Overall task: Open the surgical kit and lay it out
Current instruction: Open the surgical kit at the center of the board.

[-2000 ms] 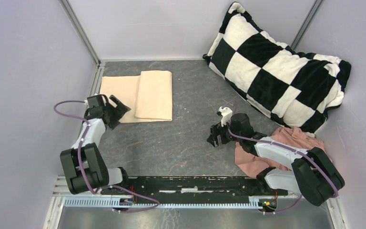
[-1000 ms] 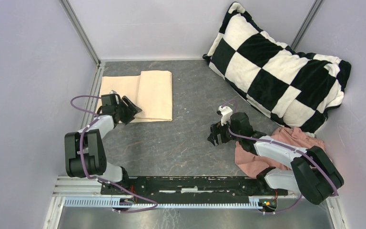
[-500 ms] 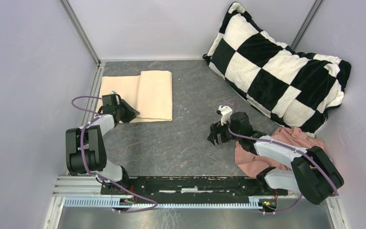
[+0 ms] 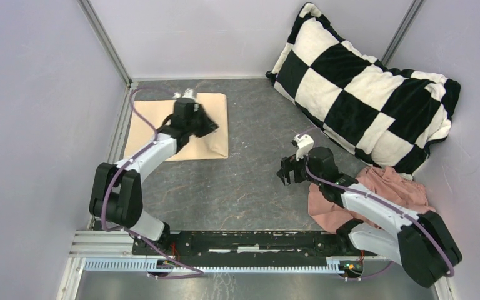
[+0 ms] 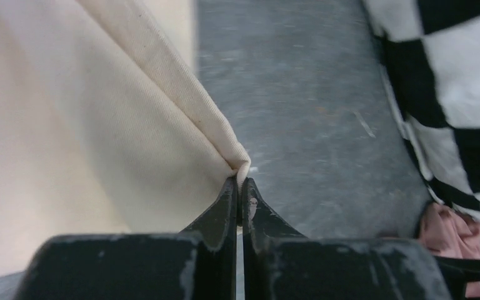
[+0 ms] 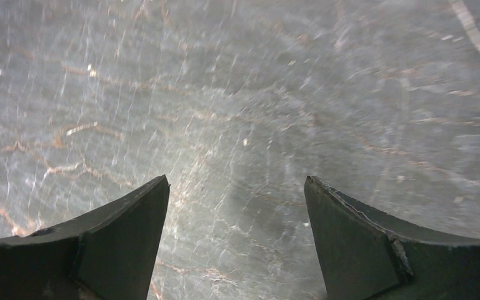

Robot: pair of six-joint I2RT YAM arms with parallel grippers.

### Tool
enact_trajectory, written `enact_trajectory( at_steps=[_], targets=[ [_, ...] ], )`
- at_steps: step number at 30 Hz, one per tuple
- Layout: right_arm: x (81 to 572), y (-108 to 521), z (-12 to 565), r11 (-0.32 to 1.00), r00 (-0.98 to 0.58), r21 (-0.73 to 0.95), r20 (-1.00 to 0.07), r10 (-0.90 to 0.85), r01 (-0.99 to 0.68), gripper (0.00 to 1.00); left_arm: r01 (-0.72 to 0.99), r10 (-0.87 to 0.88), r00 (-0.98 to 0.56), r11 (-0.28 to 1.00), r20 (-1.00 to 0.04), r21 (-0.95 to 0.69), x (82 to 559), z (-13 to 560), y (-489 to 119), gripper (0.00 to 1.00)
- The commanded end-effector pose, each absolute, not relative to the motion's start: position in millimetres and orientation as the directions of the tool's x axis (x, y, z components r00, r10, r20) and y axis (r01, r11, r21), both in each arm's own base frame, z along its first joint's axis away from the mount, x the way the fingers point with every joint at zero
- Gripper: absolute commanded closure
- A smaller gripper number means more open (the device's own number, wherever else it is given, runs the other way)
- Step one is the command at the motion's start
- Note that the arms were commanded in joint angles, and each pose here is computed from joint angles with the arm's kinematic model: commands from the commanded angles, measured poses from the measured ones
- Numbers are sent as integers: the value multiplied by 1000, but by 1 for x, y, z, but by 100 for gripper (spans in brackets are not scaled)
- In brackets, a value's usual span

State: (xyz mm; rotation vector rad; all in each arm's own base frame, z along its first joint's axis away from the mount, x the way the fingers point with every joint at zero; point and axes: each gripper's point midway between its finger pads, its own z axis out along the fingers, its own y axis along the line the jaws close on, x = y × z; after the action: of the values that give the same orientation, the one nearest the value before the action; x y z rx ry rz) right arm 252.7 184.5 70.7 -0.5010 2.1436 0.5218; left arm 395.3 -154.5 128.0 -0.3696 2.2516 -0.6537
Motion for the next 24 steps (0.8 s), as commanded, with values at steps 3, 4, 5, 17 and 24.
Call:
enact_trajectory(
  at_steps=[3, 4, 5, 17, 24],
  targets=[
    [272, 152, 109, 929, -456, 136, -889, -39, -344, 13, 168, -229, -720, 859, -655, -484, 385, 142, -281, 96],
    [272, 147, 110, 937, -449, 133, -893, -28, -323, 13, 198, -190, -736, 857, -649, -476, 380, 136, -301, 96],
    [272, 144, 113, 942, -439, 129, -898, -21, -308, 13, 233, -157, -745, 849, -648, -475, 378, 135, -322, 95],
    [278, 122, 117, 967, -438, -1, -892, -116, -253, 11, 376, -24, -676, 848, -736, -373, 338, 184, -305, 11],
    [319, 179, 115, 925, -487, 69, -864, -132, -374, 12, 37, -247, -659, 933, -711, -358, 350, 169, -151, 0]
  ],
)
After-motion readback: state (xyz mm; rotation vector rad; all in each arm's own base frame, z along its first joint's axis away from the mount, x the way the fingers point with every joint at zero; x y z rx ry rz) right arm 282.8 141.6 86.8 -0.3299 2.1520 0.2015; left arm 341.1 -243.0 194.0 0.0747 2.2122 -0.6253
